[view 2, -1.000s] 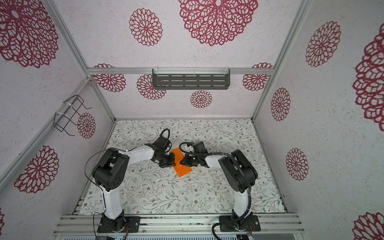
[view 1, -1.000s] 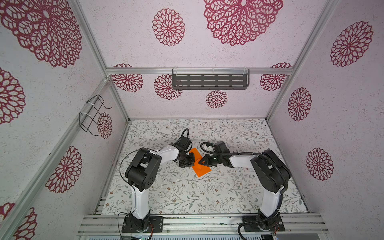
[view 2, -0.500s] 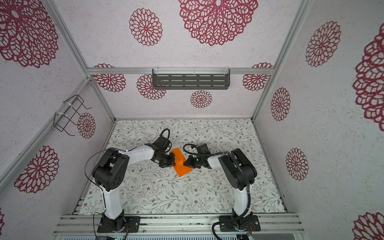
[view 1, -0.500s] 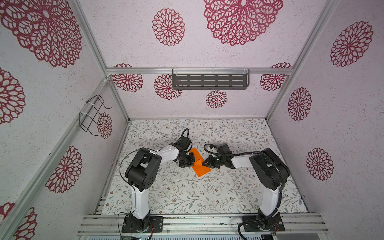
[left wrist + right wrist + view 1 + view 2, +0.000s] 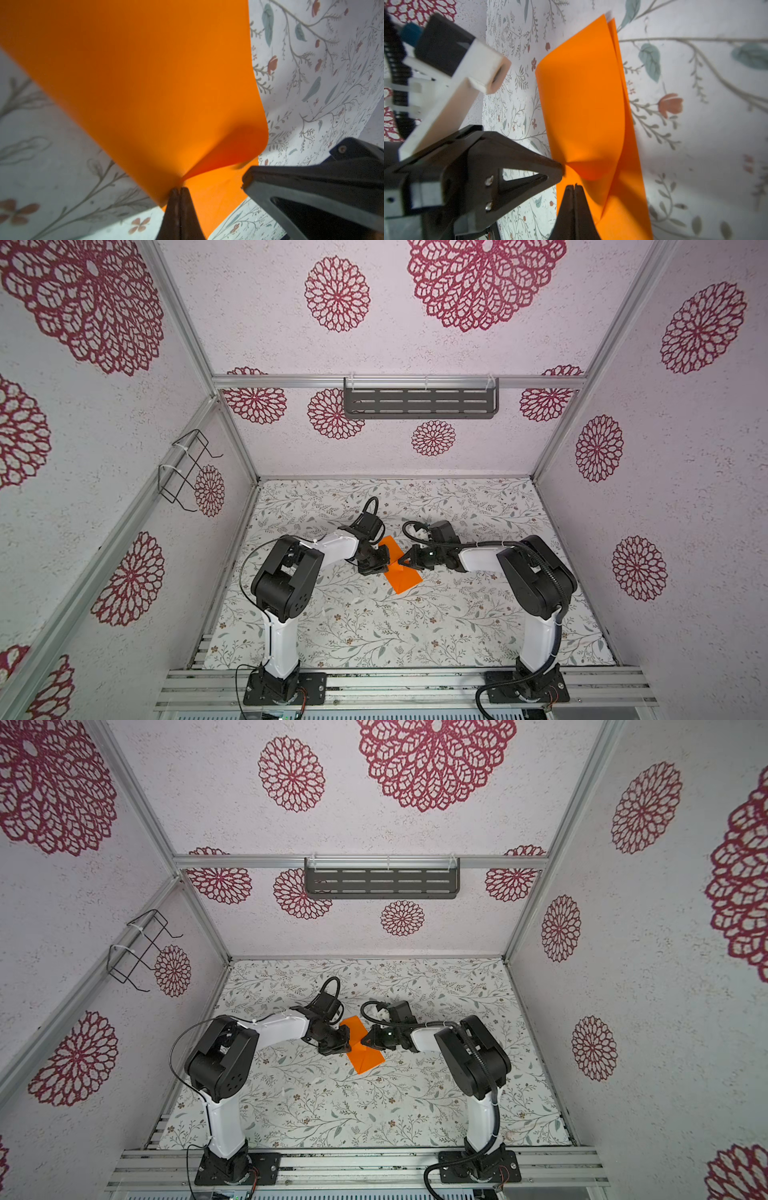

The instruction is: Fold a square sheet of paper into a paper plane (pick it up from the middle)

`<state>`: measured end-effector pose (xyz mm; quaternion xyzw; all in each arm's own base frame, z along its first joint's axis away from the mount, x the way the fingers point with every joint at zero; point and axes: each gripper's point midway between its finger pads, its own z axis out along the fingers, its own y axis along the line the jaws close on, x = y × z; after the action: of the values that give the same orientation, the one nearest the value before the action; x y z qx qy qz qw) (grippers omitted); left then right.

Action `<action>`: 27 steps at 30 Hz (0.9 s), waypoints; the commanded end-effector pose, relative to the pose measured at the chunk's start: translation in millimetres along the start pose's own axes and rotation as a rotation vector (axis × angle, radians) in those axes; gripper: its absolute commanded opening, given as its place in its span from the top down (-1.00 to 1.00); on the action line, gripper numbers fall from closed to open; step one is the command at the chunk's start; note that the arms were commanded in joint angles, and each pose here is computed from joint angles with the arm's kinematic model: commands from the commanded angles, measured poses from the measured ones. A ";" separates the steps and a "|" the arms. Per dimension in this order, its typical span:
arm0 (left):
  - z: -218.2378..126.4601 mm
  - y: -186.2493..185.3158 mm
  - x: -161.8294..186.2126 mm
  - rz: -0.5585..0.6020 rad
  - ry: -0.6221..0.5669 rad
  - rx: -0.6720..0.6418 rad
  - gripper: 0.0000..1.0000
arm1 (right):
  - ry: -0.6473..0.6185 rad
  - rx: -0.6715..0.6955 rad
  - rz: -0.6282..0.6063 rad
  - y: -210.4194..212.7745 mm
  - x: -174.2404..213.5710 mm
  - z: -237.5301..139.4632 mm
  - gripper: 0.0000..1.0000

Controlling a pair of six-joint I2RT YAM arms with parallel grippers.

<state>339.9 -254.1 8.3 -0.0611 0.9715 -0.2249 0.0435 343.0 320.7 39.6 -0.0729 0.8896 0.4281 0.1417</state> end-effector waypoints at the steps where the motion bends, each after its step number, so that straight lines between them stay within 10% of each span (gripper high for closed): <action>1: 13.4 41.6 18.5 -0.033 0.058 -0.160 1.00 | 0.006 0.050 -0.008 -14.4 -0.6 1.9 0.95; 9: 14.5 43.1 20.0 -0.030 0.064 -0.162 1.00 | -0.066 0.187 0.048 -57.2 -18.8 -16.2 0.96; 27: 13.4 41.5 19.3 -0.029 0.061 -0.159 1.00 | -0.053 -0.036 -0.103 8.1 -15.8 -7.7 0.95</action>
<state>340.0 -253.9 8.3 -0.0578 0.9719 -0.2240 0.0444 351.7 307.3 47.2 -0.0865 0.8826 0.4255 0.1802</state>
